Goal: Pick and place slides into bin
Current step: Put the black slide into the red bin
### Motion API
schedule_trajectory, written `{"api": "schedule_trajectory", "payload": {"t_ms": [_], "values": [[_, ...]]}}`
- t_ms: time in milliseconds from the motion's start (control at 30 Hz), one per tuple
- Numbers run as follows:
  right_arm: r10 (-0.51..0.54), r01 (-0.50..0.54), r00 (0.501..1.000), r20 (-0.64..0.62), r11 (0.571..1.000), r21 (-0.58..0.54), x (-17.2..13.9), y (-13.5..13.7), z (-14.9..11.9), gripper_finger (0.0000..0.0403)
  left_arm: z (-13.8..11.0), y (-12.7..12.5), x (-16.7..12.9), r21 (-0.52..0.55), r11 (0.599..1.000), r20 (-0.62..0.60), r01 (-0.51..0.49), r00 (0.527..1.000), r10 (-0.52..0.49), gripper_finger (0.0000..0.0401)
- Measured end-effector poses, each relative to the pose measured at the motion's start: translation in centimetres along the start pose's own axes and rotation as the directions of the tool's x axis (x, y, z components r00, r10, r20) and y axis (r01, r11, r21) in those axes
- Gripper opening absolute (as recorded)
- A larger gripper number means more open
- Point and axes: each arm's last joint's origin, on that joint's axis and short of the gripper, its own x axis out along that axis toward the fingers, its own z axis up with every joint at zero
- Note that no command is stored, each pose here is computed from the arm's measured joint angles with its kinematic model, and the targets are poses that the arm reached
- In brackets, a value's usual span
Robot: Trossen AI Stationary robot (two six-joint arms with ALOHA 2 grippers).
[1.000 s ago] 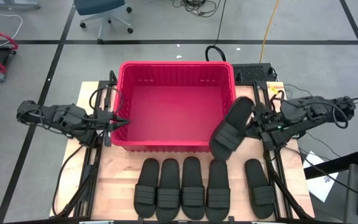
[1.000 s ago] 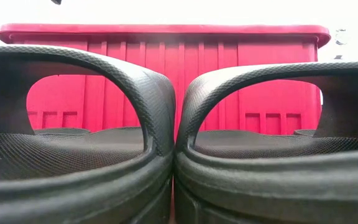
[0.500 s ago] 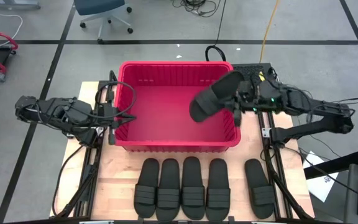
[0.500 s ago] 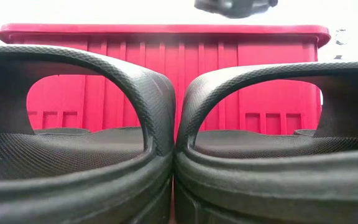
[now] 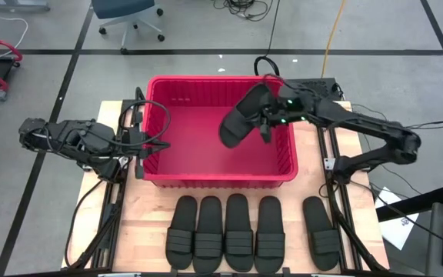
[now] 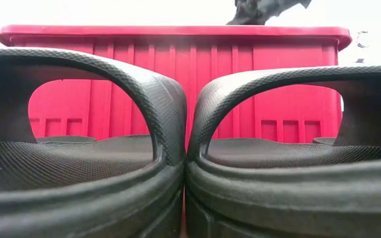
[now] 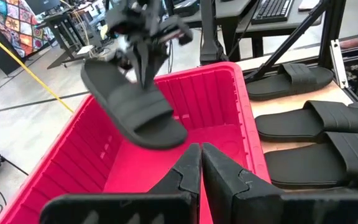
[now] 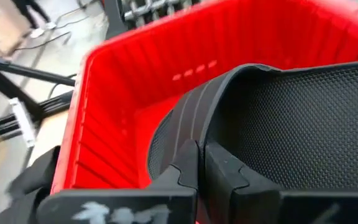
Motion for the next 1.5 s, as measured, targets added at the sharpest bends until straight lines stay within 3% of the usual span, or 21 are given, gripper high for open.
{"api": "schedule_trajectory", "payload": {"t_ms": [267, 433, 567, 933, 1167, 1500], "values": [[0.082, -0.072, 0.993, -0.087, 0.991, 0.11, 2.1, -4.2, -0.7, 0.0, 0.0, 0.0, 0.0, -0.004, 1.0, 0.001, 0.0, 1.0, 0.0, 0.0019], [0.082, -0.057, 0.976, -0.202, 0.99, 0.128, 3.9, -5.6, -2.3, 0.0, 0.0, 0.0, 0.0, -0.006, 1.0, 0.001, 0.0, 1.0, 0.0, 0.0019], [0.086, -0.065, 0.959, -0.269, 0.994, 0.086, 5.3, -6.4, -3.4, 0.0, 0.0, 0.0, 0.0, -0.006, 1.0, 0.001, 0.0, 1.0, 0.0, 0.0019], [0.082, -0.074, 0.948, -0.307, 0.997, 0.039, 6.6, -6.8, -4.1, 0.0, 0.0, 0.0, 0.0, -0.006, 1.0, 0.001, 0.0, 1.0, 0.0, 0.0019], [-0.088, 0.06, 0.937, -0.337, 0.994, -0.092, 7.3, -6.1, -4.6, 0.0, 0.0, 0.0, 0.0, -0.006, 1.0, 0.001, 0.001, 1.0, -0.001, 0.0019], [-0.086, 0.029, 0.887, -0.454, 0.991, -0.133, 9.2, -6.8, -6.6, 0.0, 0.0, 0.0, 0.0, -0.015, 1.0, 0.001, 0.001, 1.0, -0.001, 0.0019]]}}
